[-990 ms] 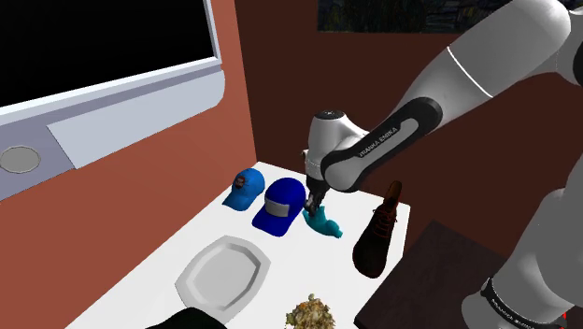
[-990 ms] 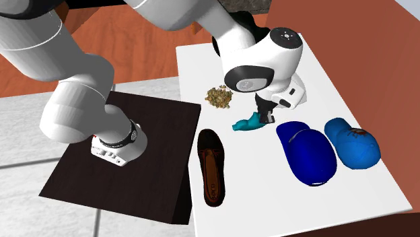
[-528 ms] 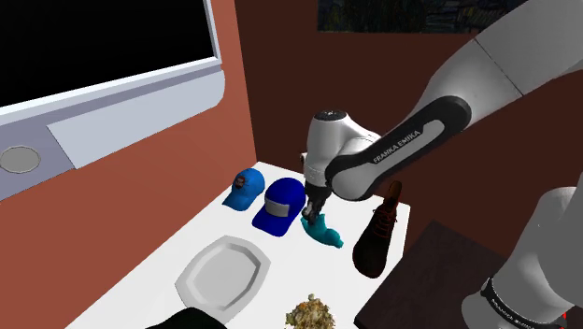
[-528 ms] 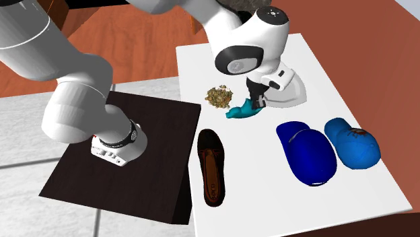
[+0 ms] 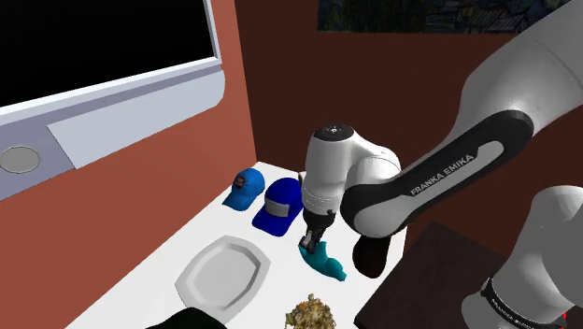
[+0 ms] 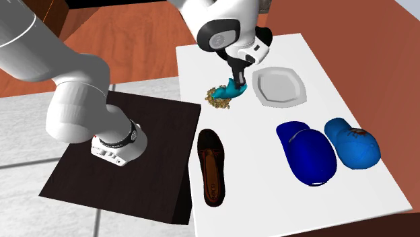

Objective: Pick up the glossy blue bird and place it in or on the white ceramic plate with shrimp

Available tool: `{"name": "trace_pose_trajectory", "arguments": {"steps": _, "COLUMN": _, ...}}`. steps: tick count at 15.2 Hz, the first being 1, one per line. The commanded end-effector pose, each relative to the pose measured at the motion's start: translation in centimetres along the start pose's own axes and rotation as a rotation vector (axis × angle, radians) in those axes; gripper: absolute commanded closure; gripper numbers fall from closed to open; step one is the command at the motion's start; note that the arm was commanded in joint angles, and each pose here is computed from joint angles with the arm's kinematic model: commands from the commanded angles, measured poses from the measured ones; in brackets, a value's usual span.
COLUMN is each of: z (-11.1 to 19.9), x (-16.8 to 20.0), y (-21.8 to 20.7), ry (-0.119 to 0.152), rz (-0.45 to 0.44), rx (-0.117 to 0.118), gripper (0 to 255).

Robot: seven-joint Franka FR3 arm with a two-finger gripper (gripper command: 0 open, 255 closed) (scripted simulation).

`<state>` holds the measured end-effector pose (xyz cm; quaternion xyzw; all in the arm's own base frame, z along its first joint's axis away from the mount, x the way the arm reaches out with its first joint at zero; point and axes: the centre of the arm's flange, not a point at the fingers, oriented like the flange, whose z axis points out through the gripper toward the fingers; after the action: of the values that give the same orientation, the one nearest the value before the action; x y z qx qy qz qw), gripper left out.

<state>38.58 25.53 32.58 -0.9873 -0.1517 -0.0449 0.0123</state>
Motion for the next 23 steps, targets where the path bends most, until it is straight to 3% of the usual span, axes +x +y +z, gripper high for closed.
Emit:
{"name": "trace_pose_trajectory", "arguments": {"steps": 1, "z": -0.6, "x": -1.2, "y": -2.3, "ry": 0.0, "rz": 0.002, "rx": -0.001, "gripper": 255}}
{"name": "trace_pose_trajectory", "arguments": {"steps": 7, "z": -1.9, "x": -4.6, "y": -9.5, "ry": 0.0, "rz": 0.002, "rx": -0.001, "gripper": 255}}
{"name": "trace_pose_trajectory", "arguments": {"steps": 23, "z": 6.6, "x": -5.4, "y": -9.4, "ry": 0.0, "rz": 0.002, "rx": -0.001, "gripper": 255}}
